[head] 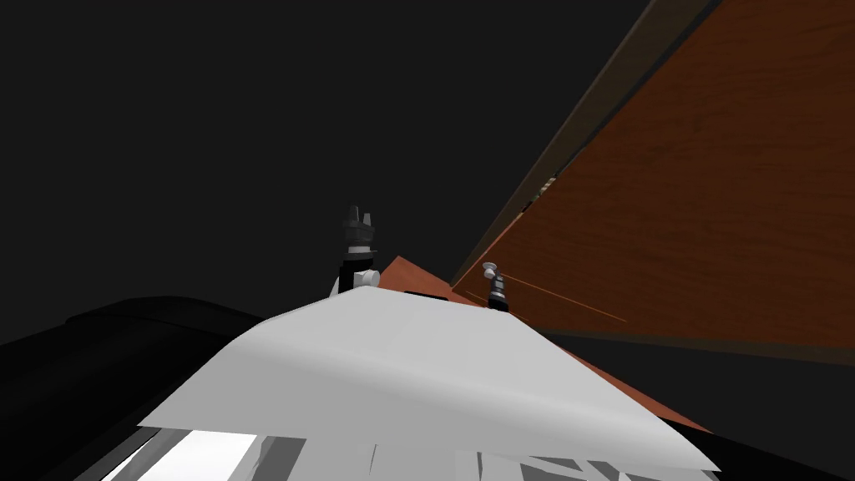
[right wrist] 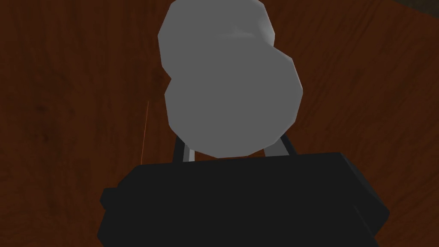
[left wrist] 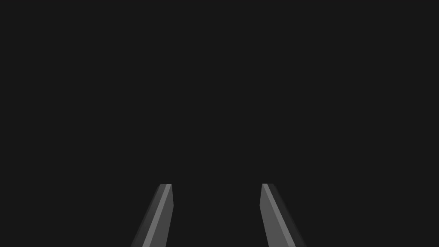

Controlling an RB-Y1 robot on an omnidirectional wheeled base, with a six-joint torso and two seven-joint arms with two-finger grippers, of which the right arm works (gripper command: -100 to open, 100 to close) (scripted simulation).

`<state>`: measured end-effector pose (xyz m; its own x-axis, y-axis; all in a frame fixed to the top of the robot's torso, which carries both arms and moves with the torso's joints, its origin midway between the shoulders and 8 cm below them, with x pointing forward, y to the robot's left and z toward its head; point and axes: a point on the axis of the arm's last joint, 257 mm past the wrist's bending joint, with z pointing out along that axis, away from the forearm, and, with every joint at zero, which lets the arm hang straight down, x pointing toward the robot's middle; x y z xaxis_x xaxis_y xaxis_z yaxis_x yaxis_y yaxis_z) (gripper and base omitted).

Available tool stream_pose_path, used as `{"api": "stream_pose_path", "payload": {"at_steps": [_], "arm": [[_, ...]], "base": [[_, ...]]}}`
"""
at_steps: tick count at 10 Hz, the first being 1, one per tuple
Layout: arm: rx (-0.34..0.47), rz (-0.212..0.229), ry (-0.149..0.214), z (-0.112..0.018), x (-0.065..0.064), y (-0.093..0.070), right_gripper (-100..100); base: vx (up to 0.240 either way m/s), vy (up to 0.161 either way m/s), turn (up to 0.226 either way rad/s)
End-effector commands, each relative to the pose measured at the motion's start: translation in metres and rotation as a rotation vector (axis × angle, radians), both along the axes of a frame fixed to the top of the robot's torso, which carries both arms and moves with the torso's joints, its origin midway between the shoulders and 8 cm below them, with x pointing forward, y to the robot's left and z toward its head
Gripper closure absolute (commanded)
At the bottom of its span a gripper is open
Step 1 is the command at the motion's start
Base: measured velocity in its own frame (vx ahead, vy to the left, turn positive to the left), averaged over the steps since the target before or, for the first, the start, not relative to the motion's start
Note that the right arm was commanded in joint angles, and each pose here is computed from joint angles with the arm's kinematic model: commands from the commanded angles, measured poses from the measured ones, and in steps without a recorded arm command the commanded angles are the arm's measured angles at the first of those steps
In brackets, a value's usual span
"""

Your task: Pull the door open

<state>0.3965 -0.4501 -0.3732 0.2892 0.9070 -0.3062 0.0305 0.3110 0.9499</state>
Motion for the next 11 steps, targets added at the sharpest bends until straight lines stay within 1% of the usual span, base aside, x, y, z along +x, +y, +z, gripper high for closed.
{"api": "stream_pose_path", "payload": {"at_steps": [1,2,3,4,5,6,7,8,9,10,11], "arm": [[0.068,0.012,-0.026,0.0004,0.0046,0.0096,100],[0.103,0.009,-0.038,0.0006,0.0047,0.0084,100],[0.119,0.010,-0.042,0.0006,0.0047,0.0084,100],[0.162,0.007,-0.056,0.0007,0.0049,0.0072,100],[0.170,0.007,-0.058,0.0007,0.0049,0.0072,100],[0.218,0.005,-0.074,0.0008,0.0050,0.0060,100],[0.220,0.005,-0.075,0.0008,0.0050,0.0060,100],[0.270,0.002,-0.090,0.0008,0.0051,0.0048,100],[0.271,0.002,-0.091,0.0008,0.0051,0.0048,100],[0.321,0.000,-0.107,0.0008,0.0052,0.0036,100],[0.354,-0.004,-0.118,0.0007,0.0052,0.0025,100]], "base": [[-0.040,-0.013,0.056],[-0.070,-0.023,0.093],[-0.054,-0.019,0.055],[-0.043,-0.011,0.060],[-0.030,-0.007,0.042],[-0.038,-0.011,0.038],[-0.035,-0.013,0.063],[-0.055,-0.013,0.076],[-0.046,-0.009,0.033],[-0.047,-0.009,0.046],[-0.062,-0.026,0.091]]}}
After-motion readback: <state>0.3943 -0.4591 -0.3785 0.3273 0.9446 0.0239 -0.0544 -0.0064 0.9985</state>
